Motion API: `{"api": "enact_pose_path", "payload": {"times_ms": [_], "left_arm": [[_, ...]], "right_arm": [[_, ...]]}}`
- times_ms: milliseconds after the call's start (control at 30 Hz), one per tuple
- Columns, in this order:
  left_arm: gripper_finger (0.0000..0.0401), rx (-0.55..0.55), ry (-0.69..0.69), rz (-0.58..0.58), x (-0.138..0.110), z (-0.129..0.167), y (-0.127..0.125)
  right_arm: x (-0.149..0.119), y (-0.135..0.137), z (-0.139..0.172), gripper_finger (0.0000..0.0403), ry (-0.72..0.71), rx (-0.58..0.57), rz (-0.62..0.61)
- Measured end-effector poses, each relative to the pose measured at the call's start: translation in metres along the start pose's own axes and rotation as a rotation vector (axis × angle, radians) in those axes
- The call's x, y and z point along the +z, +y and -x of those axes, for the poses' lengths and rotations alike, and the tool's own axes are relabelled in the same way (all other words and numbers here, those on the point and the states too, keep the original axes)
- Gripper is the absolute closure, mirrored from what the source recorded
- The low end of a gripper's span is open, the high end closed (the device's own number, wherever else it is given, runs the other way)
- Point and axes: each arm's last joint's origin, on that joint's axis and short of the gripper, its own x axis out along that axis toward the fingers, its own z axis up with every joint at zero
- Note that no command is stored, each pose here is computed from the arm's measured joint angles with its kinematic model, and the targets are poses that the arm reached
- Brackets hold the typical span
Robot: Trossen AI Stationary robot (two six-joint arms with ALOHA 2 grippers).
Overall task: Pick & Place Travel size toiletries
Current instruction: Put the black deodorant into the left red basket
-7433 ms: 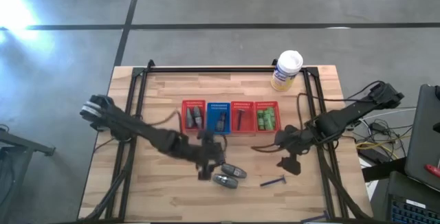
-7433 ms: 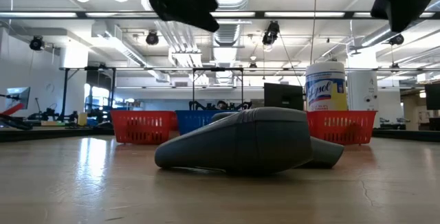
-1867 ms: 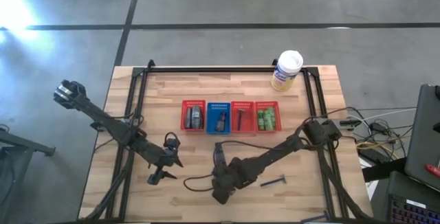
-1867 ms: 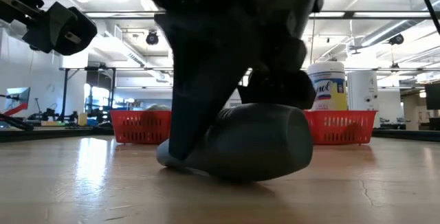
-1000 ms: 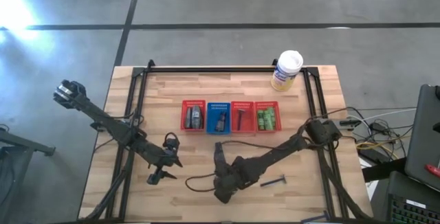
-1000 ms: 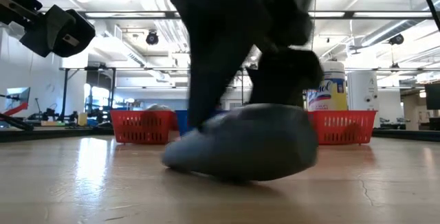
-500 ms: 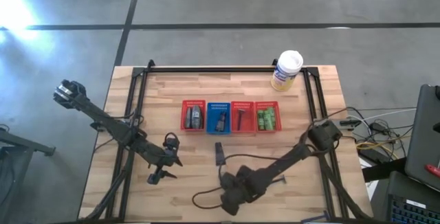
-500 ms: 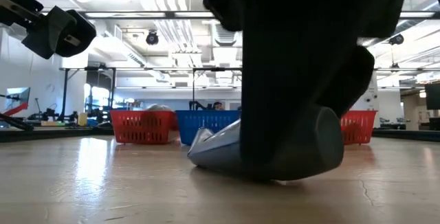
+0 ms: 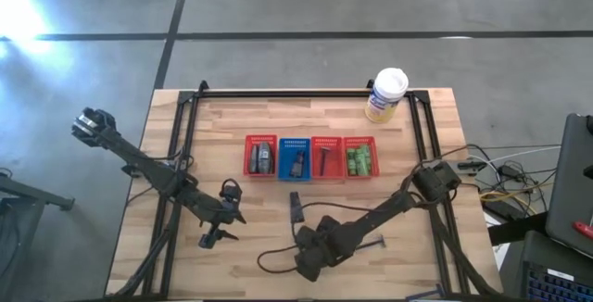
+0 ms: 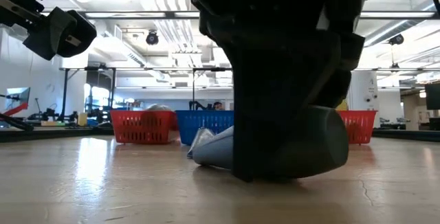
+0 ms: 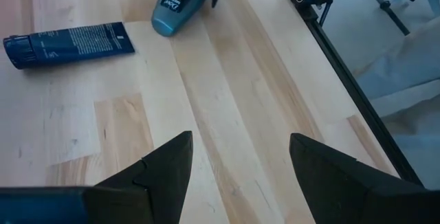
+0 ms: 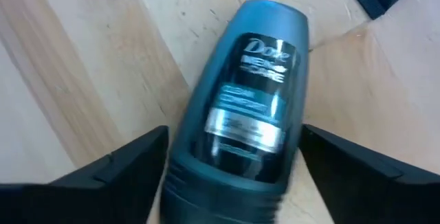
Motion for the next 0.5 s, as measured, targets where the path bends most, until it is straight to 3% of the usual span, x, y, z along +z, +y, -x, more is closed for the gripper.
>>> {"api": "enact_pose_path", "payload": {"times_ms": [233, 367, 500], "left_arm": [[0.0153, -0.001, -0.003, -0.063, 0.000, 0.000, 0.000], [0.0153, -0.002, -0.006, -0.171, 0.001, 0.000, 0.000], [0.0153, 0.012, -0.061, -0.420, 0.008, 0.001, -0.002]], "right_arm": [[0.001, -0.002, 0.004, 0.0199, 0.069, 0.022, 0.007], [0.010, 0.001, 0.023, 0.0199, 0.088, 0.113, 0.010], [0.036, -0.002, 0.070, 0.0199, 0.052, 0.295, -0.009]]}}
